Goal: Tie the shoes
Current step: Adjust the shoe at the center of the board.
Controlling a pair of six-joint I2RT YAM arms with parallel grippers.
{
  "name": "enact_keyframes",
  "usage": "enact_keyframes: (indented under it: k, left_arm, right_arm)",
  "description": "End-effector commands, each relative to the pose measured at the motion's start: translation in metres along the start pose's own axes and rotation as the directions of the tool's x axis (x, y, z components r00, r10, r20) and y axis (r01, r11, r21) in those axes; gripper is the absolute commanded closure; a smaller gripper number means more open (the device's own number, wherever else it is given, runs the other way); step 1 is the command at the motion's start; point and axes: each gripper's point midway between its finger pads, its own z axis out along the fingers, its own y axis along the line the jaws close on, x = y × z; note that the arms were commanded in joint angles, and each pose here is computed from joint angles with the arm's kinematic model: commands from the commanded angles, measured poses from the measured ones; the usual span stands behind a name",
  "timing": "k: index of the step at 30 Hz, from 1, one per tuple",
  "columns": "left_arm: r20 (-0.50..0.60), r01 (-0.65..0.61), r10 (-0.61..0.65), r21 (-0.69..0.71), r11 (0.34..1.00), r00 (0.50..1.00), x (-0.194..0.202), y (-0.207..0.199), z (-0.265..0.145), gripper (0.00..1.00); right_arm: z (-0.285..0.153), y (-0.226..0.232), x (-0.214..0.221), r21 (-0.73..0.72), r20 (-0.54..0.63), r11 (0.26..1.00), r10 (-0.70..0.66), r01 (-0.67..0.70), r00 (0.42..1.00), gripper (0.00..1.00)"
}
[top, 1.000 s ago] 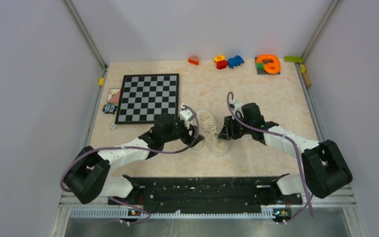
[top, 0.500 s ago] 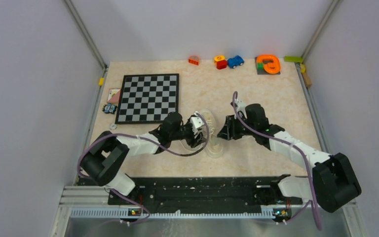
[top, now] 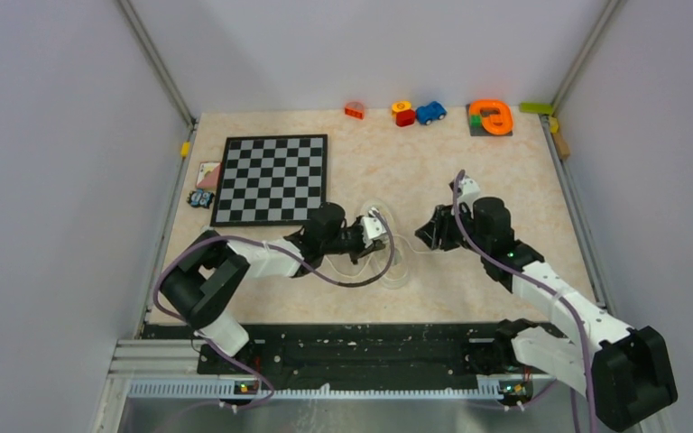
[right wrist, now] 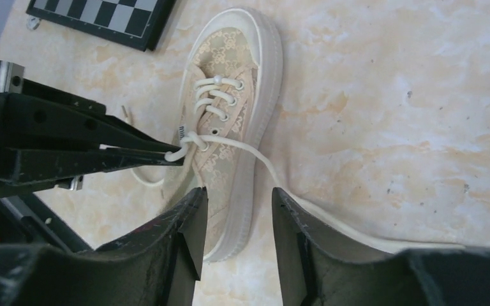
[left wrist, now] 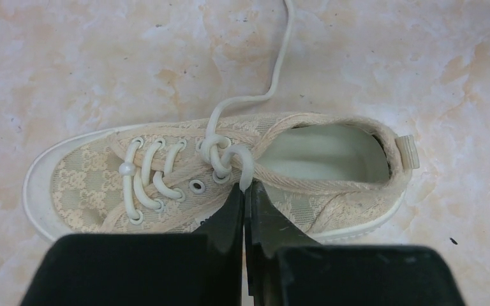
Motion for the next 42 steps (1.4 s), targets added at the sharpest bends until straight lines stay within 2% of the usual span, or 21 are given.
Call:
enact_keyframes:
  k: [1,2,3,5,7,9,13,17,20,28,34,35,36,37,38,41,42]
  left_arm:
    - [0.05,-0.044,0.044,-0.009,0.999,0.998,-0.02,0.001,-0.003,1.0]
    - [0.057,-0.039,0.04,-0.016,0.999,0.998,-0.022,0.0,-0.007,1.0]
    - [0.065,-0.03,0.032,-0.032,0.999,0.997,-0.025,0.0,-0.012,1.0]
    - [0.07,-0.004,0.009,-0.075,0.997,0.997,-0.027,0.003,-0.021,1.0]
    - [0.069,0.037,-0.028,-0.127,0.991,0.997,-0.028,0.008,-0.03,1.0]
    - [0.078,0.058,-0.047,-0.144,0.988,0.996,-0.03,0.01,-0.037,1.0]
    - [0.059,0.092,-0.083,-0.167,0.982,0.995,-0.027,0.016,-0.041,1.0]
    - [0.064,0.143,-0.133,-0.197,0.97,0.989,-0.024,0.027,-0.05,1.0]
    - [0.073,0.15,-0.138,-0.186,0.971,0.988,-0.024,0.028,-0.056,1.0]
    - [0.086,0.167,-0.154,-0.165,0.972,0.984,-0.028,0.03,-0.067,1.0]
    - [0.071,0.143,-0.136,-0.099,0.985,0.988,-0.03,0.018,-0.069,1.0]
    - [0.075,0.142,-0.135,-0.099,0.985,0.988,-0.03,0.018,-0.069,1.0]
    - [0.081,0.141,-0.133,-0.098,0.985,0.988,-0.03,0.018,-0.069,1.0]
    - [0.085,0.139,-0.131,-0.096,0.986,0.988,-0.031,0.017,-0.068,1.0]
    - [0.093,0.136,-0.127,-0.098,0.986,0.988,-0.032,0.017,-0.069,1.0]
    - [0.109,0.138,-0.126,-0.108,0.985,0.986,-0.034,0.018,-0.07,1.0]
    - [0.117,0.141,-0.128,-0.111,0.984,0.985,-0.036,0.019,-0.07,1.0]
  right_arm:
    - [0.005,-0.011,-0.008,0.053,0.048,0.999,0.0,-0.003,0.999,0.61]
    - [0.006,-0.013,-0.008,0.062,0.058,0.998,0.012,-0.016,0.998,0.64]
    - [0.007,-0.014,-0.007,0.065,0.054,0.997,0.033,-0.036,0.998,0.62]
    - [0.01,-0.012,-0.003,0.057,0.017,0.997,0.051,-0.052,0.999,0.38]
    - [0.014,-0.005,0.005,0.01,-0.067,1.0,0.018,-0.017,0.998,0.3]
    - [0.019,-0.002,0.01,-0.026,-0.1,0.999,-0.021,0.019,0.995,0.33]
    - [0.032,-0.013,0.024,0.026,-0.153,0.998,-0.06,0.064,0.986,0.43]
    - [0.04,-0.002,0.042,0.029,-0.226,0.995,-0.091,0.1,0.97,0.45]
    - [0.043,0.011,0.054,-0.006,-0.238,0.997,-0.073,0.074,0.969,0.45]
    - [0.05,0.063,0.053,-0.13,-0.207,0.991,-0.058,0.032,0.977,0.46]
    - [0.034,0.031,0.028,0.027,-0.114,0.978,-0.202,0.206,0.973,0.45]
    - [0.031,0.028,0.023,0.042,-0.09,0.973,-0.223,0.227,0.971,0.42]
    - [0.029,0.024,0.017,0.07,-0.058,0.97,-0.23,0.234,0.971,0.28]
    - [0.027,0.02,0.012,0.096,-0.025,0.969,-0.227,0.229,0.973,0.08]
    - [0.025,0.02,0.008,0.105,0.004,0.97,-0.221,0.219,0.975,0.02]
    - [0.026,0.031,0.008,0.027,0.021,0.965,-0.261,0.261,0.965,0.01]
    - [0.027,0.034,0.011,0.005,0.003,0.961,-0.277,0.276,0.961,0.05]
